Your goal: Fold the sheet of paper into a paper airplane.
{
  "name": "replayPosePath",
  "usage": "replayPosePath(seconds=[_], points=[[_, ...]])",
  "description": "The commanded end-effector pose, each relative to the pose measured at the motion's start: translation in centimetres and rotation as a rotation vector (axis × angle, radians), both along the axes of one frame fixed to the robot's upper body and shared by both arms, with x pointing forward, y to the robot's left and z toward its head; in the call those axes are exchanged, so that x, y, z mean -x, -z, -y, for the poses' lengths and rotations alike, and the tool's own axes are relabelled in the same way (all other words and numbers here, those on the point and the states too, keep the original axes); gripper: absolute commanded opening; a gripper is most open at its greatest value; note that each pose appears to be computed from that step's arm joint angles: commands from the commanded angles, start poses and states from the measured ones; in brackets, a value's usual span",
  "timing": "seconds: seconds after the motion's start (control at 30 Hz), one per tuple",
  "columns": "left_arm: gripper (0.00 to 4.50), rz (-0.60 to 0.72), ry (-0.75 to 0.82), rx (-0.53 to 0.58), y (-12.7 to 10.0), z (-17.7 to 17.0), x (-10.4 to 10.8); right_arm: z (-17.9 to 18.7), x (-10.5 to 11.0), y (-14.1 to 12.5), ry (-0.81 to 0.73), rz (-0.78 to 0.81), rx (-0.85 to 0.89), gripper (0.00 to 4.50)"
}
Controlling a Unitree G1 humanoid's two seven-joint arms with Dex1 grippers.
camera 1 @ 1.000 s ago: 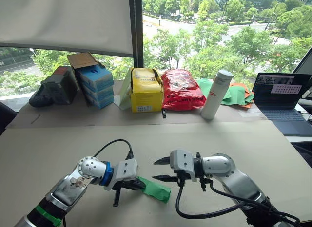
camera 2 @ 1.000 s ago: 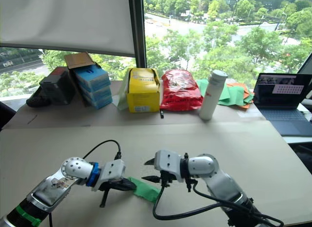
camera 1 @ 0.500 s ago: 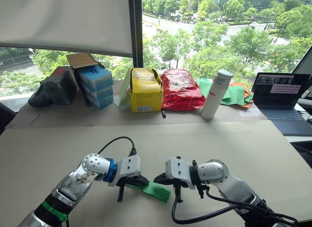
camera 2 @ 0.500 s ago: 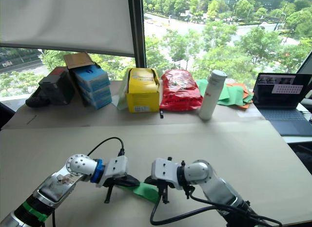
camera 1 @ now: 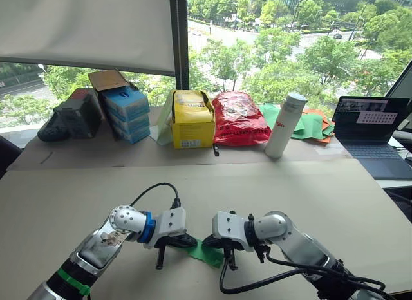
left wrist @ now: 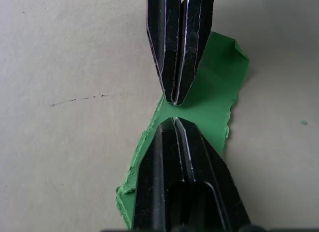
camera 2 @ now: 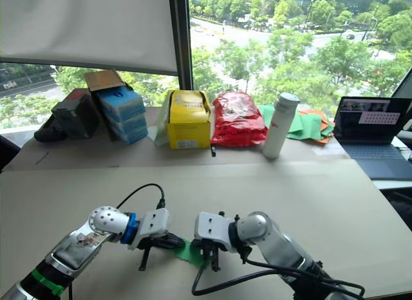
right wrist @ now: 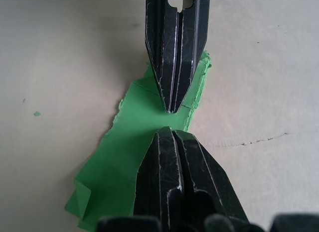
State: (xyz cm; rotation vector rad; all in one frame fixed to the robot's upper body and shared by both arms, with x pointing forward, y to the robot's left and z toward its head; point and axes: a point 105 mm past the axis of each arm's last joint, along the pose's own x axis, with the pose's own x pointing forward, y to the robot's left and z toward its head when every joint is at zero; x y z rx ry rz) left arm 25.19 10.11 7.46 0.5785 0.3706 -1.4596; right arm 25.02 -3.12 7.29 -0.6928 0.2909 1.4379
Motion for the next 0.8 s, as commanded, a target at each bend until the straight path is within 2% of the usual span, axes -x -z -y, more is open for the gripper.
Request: replayPosePath(seconds=[0.03, 0.3, 0.8], points=[[0.00, 0.012, 0.004, -0.012, 0.3, -0.1, 0.1, 2.2, 0.6, 3.2, 0.058, -0.108, 0.163, 0.04], [0.00, 0.001, -0.001, -0.036, 0.9, -0.4, 0.1, 3.8, 1.5, 4.3, 0.100, -0.175, 0.243, 0.04], [0.00, -0.002, 0.018, -0.068, 1.8, -0.3, -0.3, 7.2, 3.1, 4.8, 0.128, -0.199, 0.348, 0.04]])
